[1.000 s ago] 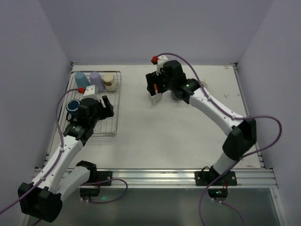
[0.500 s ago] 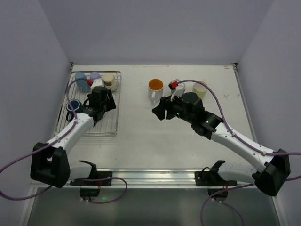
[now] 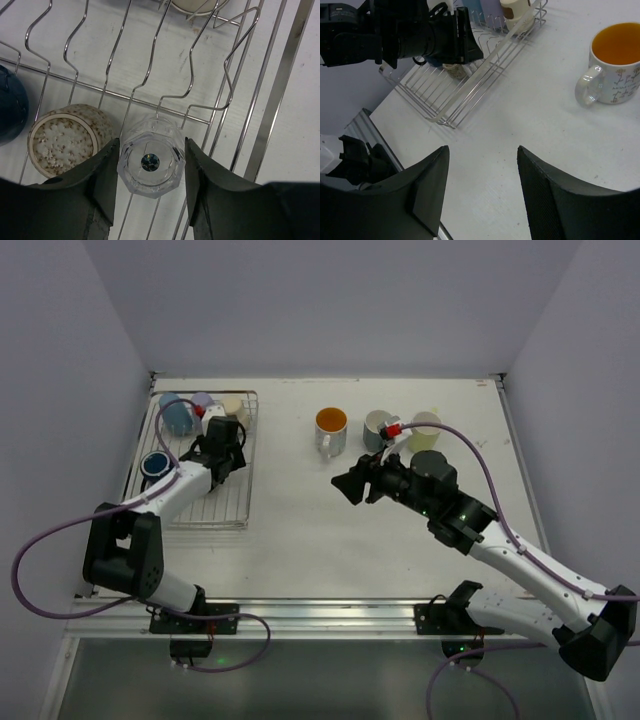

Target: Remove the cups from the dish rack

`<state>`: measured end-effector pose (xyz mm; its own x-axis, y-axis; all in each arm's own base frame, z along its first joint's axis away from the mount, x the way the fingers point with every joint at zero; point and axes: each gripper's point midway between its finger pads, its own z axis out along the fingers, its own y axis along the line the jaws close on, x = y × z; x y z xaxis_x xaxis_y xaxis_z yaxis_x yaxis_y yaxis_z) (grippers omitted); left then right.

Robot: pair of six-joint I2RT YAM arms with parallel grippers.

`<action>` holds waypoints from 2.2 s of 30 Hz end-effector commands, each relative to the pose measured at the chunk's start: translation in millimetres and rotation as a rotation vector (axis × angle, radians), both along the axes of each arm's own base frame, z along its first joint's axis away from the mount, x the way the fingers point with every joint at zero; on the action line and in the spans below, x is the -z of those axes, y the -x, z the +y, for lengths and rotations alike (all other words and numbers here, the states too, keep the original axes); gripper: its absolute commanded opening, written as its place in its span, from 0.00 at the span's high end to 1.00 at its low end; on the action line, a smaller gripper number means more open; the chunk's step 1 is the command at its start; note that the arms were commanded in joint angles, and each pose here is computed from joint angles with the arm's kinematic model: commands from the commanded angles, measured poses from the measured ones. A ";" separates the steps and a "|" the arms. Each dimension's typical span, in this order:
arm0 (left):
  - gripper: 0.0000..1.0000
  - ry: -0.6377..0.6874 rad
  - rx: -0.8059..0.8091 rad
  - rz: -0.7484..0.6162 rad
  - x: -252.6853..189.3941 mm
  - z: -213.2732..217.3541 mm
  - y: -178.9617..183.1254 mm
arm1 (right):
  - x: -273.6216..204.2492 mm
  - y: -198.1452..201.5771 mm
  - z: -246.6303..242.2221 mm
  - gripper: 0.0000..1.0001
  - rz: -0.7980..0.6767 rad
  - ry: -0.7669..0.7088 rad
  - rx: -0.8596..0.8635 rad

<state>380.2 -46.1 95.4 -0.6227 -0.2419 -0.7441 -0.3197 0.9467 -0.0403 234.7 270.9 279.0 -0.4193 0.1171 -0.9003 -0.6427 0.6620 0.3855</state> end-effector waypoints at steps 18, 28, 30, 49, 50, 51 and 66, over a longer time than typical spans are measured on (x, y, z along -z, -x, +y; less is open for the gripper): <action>0.80 0.463 0.259 -0.433 -142.0 -58.6 63.4 | -32.0 24.6 45.6 0.21 0.106 -0.413 -0.186; 0.81 0.921 0.696 -0.593 -199.3 -131.8 138.3 | -17.2 18.0 78.0 0.31 0.192 -0.472 -0.279; 0.82 0.981 0.738 -0.579 -198.6 -138.0 148.9 | -13.6 15.9 79.0 0.31 0.187 -0.467 -0.278; 0.73 0.974 0.845 -0.590 -191.2 -144.0 165.9 | -35.3 28.8 105.6 0.85 0.220 -0.597 -0.446; 0.71 0.944 0.836 -0.589 -190.1 -142.1 164.0 | -32.7 26.6 105.1 0.95 0.226 -0.595 -0.430; 0.67 0.882 0.821 -0.586 -189.3 -137.5 160.9 | -29.4 24.3 104.6 0.99 0.222 -0.584 -0.414; 0.04 0.286 0.599 -0.538 -145.4 -58.8 152.5 | 92.9 -51.8 -54.1 1.00 0.332 0.063 0.224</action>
<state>226.4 -125.3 270.5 -0.2816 -0.2941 -0.9134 0.4427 0.8047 -0.3956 268.1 281.5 211.5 -0.6604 0.2474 -0.7090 -0.4653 0.6062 0.6450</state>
